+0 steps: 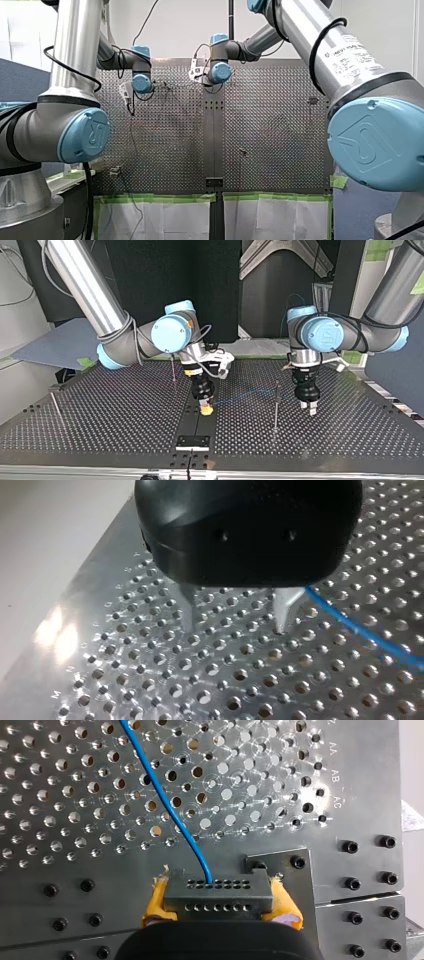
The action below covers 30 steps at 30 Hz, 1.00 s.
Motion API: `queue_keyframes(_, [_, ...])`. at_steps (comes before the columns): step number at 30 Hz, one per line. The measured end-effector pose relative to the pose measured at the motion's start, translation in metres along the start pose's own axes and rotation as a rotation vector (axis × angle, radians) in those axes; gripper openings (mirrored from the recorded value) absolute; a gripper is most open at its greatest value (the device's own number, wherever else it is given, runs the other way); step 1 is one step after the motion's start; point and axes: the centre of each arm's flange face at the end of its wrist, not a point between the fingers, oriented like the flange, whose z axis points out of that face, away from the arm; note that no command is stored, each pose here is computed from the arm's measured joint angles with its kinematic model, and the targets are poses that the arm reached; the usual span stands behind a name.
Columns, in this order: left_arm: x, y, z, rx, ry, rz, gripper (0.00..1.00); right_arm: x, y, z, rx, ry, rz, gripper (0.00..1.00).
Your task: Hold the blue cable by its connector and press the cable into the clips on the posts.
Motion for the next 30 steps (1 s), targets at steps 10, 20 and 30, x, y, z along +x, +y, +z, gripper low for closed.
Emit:
queue_keyframes(10, [0.000, 0.006, -0.012, -0.084, 0.056, 0.079, 1.00, -0.001, 0.001, -0.001, -0.005, -0.008, -0.001, 0.00])
queue_keyframes(20, [-0.009, -0.018, -0.045, -0.073, 0.105, 0.029, 1.00, -0.002, 0.003, -0.002, -0.010, -0.021, -0.003, 0.00])
queue_keyframes(30, [0.020, -0.039, -0.096, -0.045, 0.245, -0.013, 1.00, -0.002, 0.003, -0.003, -0.012, -0.030, -0.002, 0.00])
